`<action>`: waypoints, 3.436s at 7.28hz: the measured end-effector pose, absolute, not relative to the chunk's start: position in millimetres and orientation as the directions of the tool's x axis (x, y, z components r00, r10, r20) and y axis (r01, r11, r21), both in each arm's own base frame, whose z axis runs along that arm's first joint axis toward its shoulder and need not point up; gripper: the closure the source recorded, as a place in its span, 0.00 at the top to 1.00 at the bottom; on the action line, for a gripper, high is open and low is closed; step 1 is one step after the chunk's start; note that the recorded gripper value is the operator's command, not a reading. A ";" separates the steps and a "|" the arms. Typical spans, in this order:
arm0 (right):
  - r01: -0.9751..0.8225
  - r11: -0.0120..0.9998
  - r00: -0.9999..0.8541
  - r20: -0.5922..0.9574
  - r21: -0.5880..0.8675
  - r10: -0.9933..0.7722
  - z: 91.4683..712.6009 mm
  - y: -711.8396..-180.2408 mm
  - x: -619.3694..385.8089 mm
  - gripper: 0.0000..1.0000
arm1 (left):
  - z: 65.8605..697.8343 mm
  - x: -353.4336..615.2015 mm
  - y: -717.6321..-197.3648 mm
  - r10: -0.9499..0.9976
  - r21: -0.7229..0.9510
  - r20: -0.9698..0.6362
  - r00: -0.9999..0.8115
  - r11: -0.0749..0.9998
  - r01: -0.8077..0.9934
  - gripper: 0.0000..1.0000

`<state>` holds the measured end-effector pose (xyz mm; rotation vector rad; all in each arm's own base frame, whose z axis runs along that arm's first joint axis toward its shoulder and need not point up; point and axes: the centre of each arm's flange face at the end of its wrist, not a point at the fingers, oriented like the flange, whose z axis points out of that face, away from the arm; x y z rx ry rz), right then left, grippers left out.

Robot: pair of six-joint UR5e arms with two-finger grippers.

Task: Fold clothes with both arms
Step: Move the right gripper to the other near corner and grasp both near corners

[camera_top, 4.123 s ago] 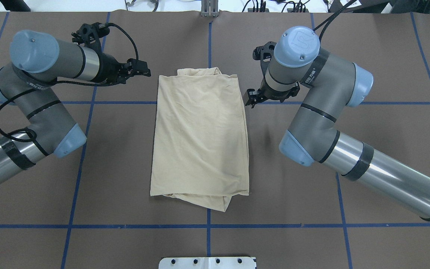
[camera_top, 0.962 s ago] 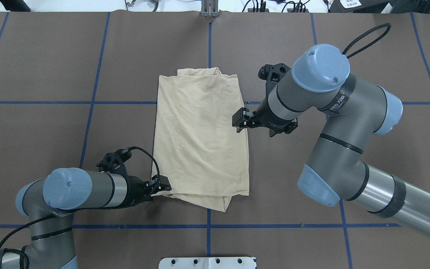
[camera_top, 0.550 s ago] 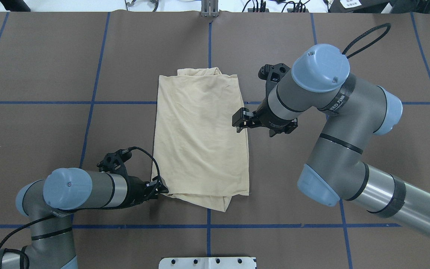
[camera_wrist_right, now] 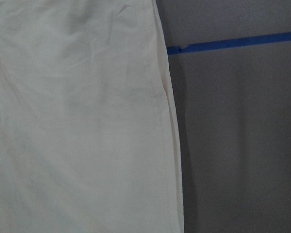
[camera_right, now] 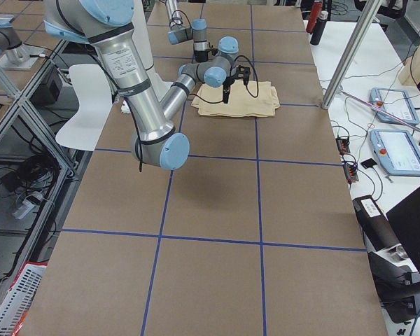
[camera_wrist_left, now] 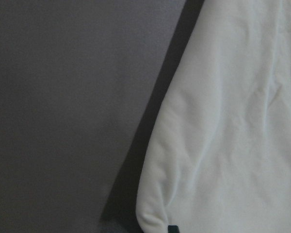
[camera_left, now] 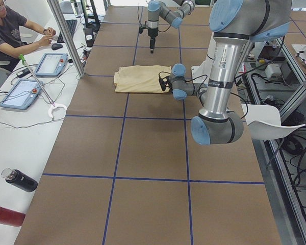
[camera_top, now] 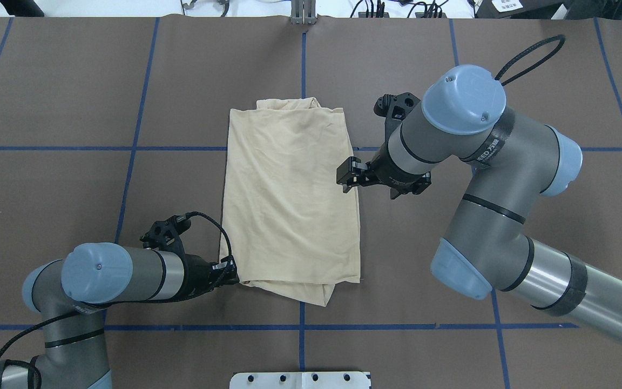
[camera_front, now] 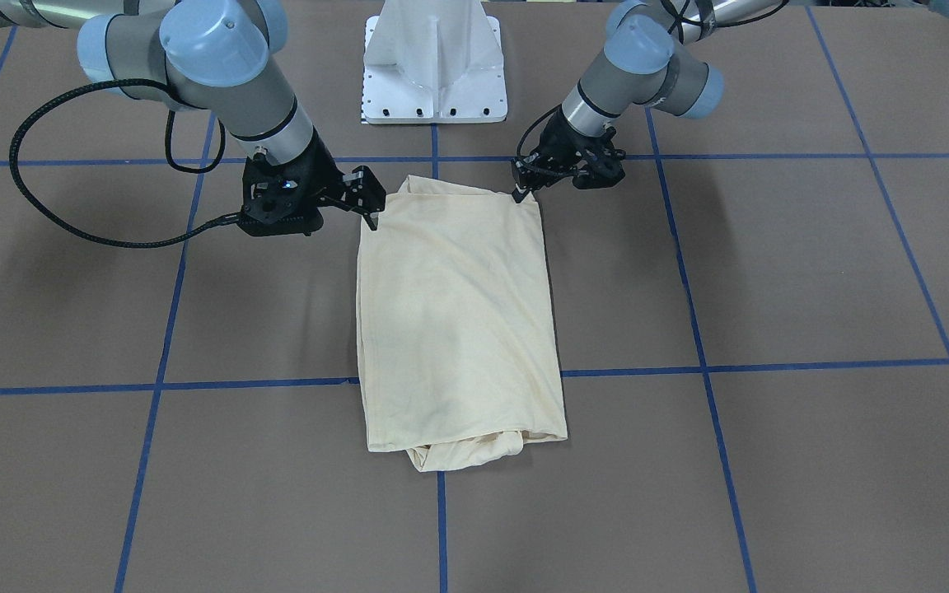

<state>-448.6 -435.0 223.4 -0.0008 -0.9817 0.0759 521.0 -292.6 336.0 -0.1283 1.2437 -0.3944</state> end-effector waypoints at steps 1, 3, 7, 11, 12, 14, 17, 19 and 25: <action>-0.068 0.996 0.554 0.828 -0.055 0.083 224.3 -429.3 -453.9 1.00 | 333.1 520.8 -292.4 -0.360 -0.307 -0.895 0.265 0.926 0.220 0.00; -0.119 0.982 0.552 0.812 -0.149 0.191 224.5 -409.8 -473.1 1.00 | 327.4 520.8 -292.0 -0.362 -0.310 -0.891 0.274 0.926 0.217 0.00; -0.272 0.915 0.535 0.744 -0.299 0.402 221.3 -334.9 -541.7 1.00 | 324.2 519.6 -291.7 -0.363 -0.311 -0.891 0.273 0.926 0.216 0.00; -0.394 0.848 0.524 0.672 -0.354 0.523 239.9 -271.7 -597.0 1.00 | 322.5 518.7 -291.4 -0.361 -0.310 -0.893 0.270 0.926 0.214 0.00; -0.401 0.847 0.533 0.663 -0.349 0.526 245.0 -269.8 -605.4 1.00 | 321.8 518.0 -291.2 -0.361 -0.310 -0.893 0.269 0.926 0.214 0.00; -0.407 0.846 0.544 0.652 -0.345 0.528 246.7 -271.3 -619.5 0.98 | 321.5 517.6 -291.0 -0.361 -0.310 -0.893 0.269 0.926 0.214 0.00; -0.407 0.847 0.549 0.650 -0.342 0.526 247.0 -272.2 -622.7 0.24 | 321.4 517.5 -291.0 -0.360 -0.310 -0.894 0.268 0.927 0.214 0.00; -0.409 0.846 0.551 0.646 -0.343 0.528 246.9 -272.3 -622.6 0.00 | 321.4 517.5 -291.0 -0.361 -0.310 -0.893 0.268 0.926 0.214 0.00; -0.424 0.833 0.535 0.644 -0.355 0.546 243.2 -283.7 -614.8 0.00 | 321.4 518.5 -290.5 -0.360 -0.310 -0.893 0.269 0.927 0.213 0.00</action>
